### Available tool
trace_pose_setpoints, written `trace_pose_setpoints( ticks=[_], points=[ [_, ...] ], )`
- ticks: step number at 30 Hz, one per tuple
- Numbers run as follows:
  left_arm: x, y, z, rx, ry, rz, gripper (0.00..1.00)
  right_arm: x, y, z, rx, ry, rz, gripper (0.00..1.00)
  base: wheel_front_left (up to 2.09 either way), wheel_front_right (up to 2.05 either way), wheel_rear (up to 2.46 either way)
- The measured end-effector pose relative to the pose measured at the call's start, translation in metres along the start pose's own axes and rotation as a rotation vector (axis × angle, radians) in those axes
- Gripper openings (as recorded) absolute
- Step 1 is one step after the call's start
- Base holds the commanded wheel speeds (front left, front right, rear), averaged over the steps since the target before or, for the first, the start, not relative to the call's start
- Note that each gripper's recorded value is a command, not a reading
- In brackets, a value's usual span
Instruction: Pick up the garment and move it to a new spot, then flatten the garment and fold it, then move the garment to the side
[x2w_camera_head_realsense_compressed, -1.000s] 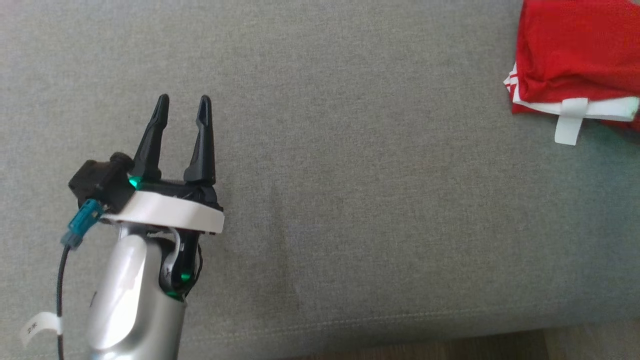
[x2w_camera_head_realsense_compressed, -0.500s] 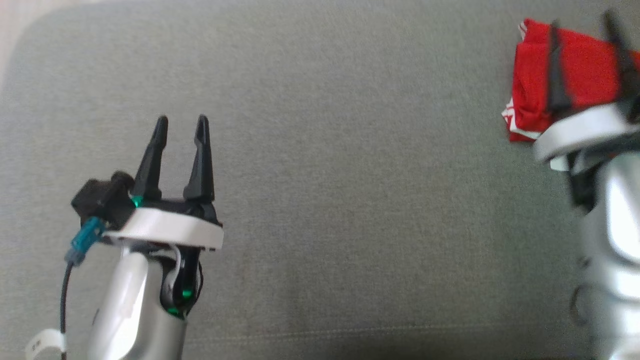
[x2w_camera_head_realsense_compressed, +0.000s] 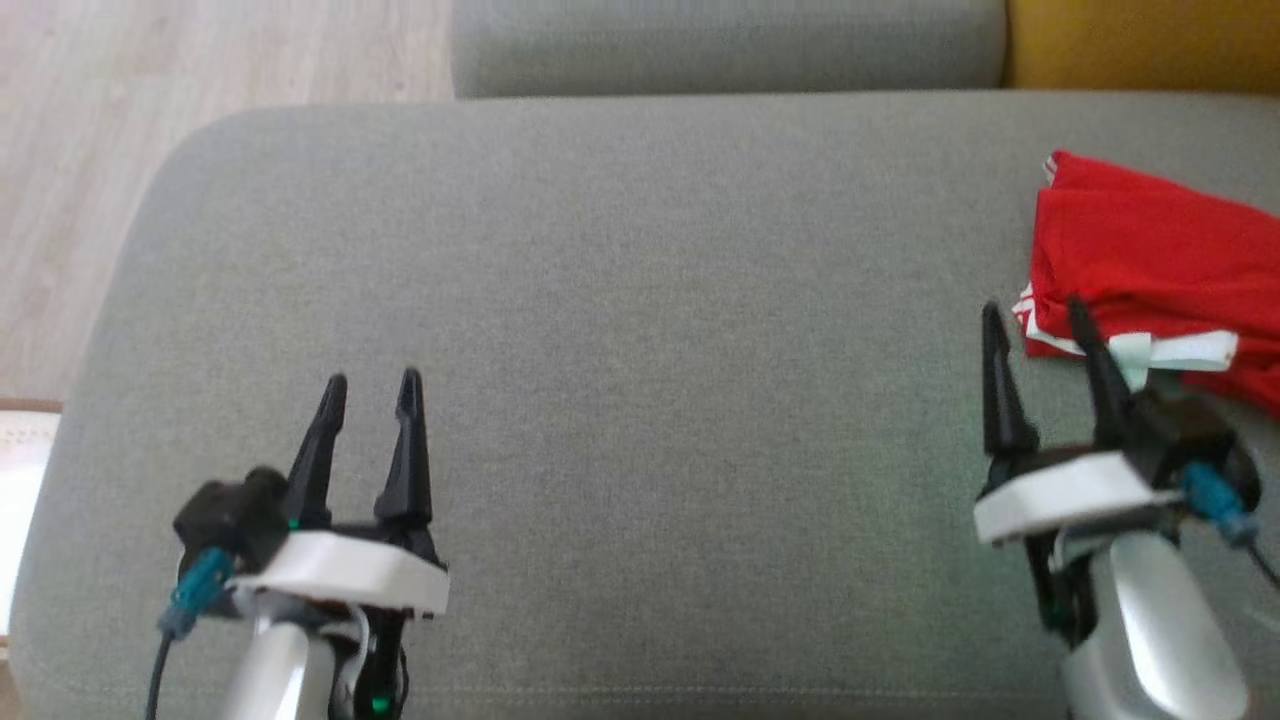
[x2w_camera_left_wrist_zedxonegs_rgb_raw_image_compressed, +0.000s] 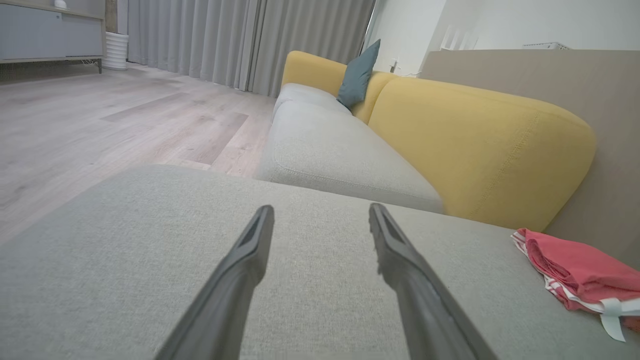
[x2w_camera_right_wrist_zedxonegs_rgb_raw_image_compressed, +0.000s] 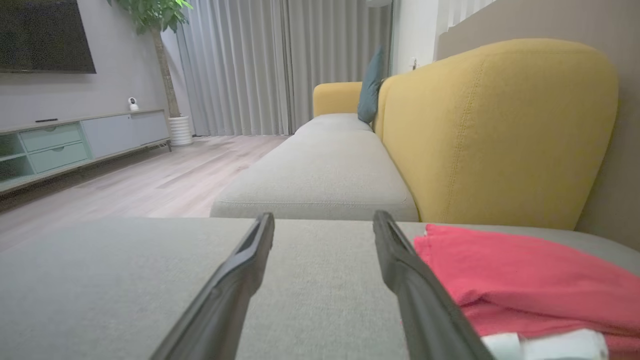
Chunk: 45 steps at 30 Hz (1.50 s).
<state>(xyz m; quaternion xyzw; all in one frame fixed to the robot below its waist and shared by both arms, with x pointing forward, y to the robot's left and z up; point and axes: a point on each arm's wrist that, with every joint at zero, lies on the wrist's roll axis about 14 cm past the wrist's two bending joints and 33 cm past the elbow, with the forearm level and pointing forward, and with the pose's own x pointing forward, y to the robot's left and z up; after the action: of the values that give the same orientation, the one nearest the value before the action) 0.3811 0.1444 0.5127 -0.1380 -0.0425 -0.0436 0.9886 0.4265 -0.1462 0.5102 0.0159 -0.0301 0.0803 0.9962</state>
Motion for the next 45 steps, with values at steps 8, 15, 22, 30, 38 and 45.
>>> trace_pose_setpoints(
  ticks=[8, 15, 22, 30, 38, 45],
  points=[
    [-0.011, -0.003, 0.010, 0.000, -0.031, -0.001, 1.00, -0.020, 0.004, -0.002, 0.062, -0.003, -0.007, 1.00, 0.00, 0.00, 0.00],
    [-0.013, -0.007, 0.015, -0.004, -0.046, -0.013, 1.00, -0.023, 0.006, 0.005, 0.063, -0.027, -0.003, 1.00, 0.00, 0.00, 0.00],
    [-0.013, -0.009, 0.017, -0.024, -0.053, -0.022, 1.00, -0.027, 0.005, 0.003, 0.064, -0.025, -0.006, 1.00, 0.00, 0.00, 0.00],
    [-0.012, 0.000, 0.023, -0.021, -0.072, 0.003, 1.00, -0.025, 0.006, 0.005, 0.072, -0.032, -0.002, 1.00, 0.00, 0.00, 0.00],
    [-0.012, 0.001, 0.023, -0.041, -0.074, 0.008, 1.00, -0.026, 0.008, 0.005, 0.079, -0.034, 0.001, 1.00, 0.00, 0.00, 0.00],
    [-0.012, 0.001, 0.023, -0.048, -0.074, 0.004, 1.00, -0.026, 0.008, 0.005, 0.080, -0.033, 0.001, 1.00, 0.00, 0.00, 0.00]
  ],
)
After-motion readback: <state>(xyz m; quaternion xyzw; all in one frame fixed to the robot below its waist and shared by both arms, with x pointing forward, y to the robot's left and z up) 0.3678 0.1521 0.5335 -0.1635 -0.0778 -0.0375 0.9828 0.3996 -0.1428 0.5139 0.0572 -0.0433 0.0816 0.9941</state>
